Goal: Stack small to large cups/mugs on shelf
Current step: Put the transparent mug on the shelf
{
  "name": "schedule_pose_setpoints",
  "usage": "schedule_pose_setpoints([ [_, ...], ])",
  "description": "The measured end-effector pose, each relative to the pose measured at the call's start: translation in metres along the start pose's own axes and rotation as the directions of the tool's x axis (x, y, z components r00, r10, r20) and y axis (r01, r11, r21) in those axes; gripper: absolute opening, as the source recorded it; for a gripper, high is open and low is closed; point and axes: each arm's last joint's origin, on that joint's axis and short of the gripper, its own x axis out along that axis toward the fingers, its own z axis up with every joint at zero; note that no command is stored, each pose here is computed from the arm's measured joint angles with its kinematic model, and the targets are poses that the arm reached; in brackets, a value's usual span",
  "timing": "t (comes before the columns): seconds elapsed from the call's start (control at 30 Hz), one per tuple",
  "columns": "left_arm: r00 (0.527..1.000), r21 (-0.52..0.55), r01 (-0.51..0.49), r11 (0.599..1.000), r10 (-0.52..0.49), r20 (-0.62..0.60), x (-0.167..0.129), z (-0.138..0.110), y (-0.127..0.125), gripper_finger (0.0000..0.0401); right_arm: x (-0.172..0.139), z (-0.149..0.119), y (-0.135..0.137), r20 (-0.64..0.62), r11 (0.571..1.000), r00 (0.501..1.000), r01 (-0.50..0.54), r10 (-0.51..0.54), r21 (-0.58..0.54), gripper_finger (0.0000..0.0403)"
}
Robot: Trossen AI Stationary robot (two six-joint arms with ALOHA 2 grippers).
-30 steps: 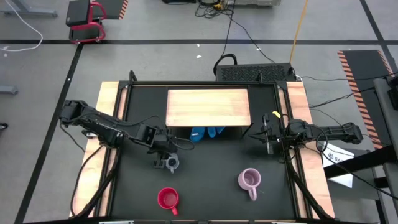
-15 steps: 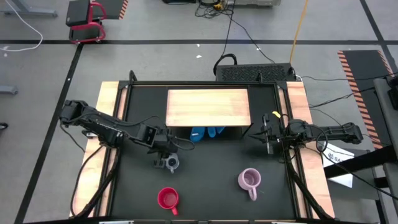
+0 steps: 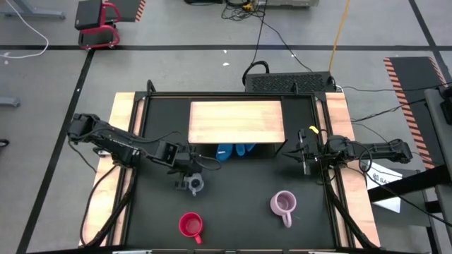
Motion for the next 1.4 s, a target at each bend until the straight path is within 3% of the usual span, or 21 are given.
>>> schedule_pose_setpoints([
  [0.13,0.999,0.044,0.029,0.999,-0.030,0.015,-0.001,0.001,-0.001,0.0003,0.000,0.000,0.000,0.000,1.000,1.000,0.000,0.000,0.000,0.0000],
  [0.37,0.999,0.064,-0.004,0.998,0.001,0.047,-0.011,0.000,0.000,0.0002,0.000,0.000,0.000,-0.001,1.000,1.000,0.000,0.000,0.000,0.0000],
  [0.9,0.961,0.043,-0.095,0.995,0.080,0.266,-0.074,-0.011,0.005,0.0001,0.000,0.000,0.000,-0.004,1.000,1.000,-0.001,0.001,0.000,0.0000],
  [1.2,0.954,0.023,-0.117,0.993,0.106,0.281,-0.086,-0.019,0.008,0.0000,0.000,-0.001,0.000,-0.009,1.000,1.000,-0.001,0.001,0.000,0.0000],
  [1.4,0.918,-0.005,-0.108,0.994,0.102,0.382,-0.080,-0.036,0.009,0.0000,0.000,-0.002,0.000,-0.015,1.000,1.000,-0.002,0.002,0.000,0.0000],
])
